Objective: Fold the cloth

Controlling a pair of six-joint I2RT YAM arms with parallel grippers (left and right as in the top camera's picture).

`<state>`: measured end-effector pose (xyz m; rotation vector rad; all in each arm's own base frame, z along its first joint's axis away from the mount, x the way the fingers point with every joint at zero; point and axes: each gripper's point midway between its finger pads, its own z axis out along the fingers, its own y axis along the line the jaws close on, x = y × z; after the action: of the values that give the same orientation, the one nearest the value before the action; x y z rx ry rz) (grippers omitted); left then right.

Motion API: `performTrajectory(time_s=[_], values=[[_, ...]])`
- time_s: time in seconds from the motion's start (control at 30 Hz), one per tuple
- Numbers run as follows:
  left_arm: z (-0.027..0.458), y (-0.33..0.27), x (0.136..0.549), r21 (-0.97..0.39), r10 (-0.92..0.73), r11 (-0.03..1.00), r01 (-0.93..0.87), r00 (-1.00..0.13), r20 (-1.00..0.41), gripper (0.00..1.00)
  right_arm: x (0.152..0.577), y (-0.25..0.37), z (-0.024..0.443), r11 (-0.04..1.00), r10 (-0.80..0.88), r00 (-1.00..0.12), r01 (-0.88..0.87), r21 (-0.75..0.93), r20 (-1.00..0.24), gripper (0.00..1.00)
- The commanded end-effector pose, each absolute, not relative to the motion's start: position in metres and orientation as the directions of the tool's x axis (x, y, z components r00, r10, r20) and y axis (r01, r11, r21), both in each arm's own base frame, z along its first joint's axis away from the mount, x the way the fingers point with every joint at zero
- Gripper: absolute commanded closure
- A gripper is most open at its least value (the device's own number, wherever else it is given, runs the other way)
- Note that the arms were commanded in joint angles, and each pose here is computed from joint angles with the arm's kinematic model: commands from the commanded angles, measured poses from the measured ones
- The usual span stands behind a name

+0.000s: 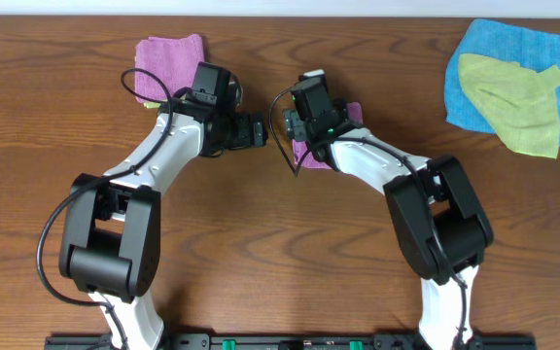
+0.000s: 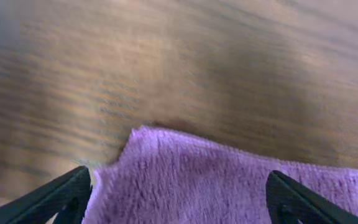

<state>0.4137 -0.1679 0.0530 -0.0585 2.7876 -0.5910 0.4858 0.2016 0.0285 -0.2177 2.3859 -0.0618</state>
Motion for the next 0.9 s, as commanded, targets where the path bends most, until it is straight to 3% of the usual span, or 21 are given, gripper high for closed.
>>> performTrajectory(time_s=[0.0,0.4,0.6,0.87], values=[[0.070,-0.168,0.419,-0.401,-0.082,0.914,0.057,-0.944,-0.321,0.05,0.489,0.198,0.070,0.988,-0.156,-0.688,-0.114,-0.108,-0.708,0.09],[0.070,-0.168,0.419,-0.401,-0.080,0.914,0.059,-0.944,-0.321,0.05,0.503,0.084,0.072,0.995,0.040,-0.759,0.090,-0.043,-0.649,0.12],[0.070,-0.168,0.419,-0.401,-0.080,0.914,0.059,-0.944,-0.321,0.05,0.501,0.095,0.066,0.990,0.100,-0.796,0.018,0.143,-0.596,0.18],[0.070,-0.168,0.419,-0.401,-0.081,0.914,0.059,-0.943,-0.322,0.05,0.488,0.108,0.058,0.979,0.155,-0.829,0.055,0.197,-0.538,0.20]])
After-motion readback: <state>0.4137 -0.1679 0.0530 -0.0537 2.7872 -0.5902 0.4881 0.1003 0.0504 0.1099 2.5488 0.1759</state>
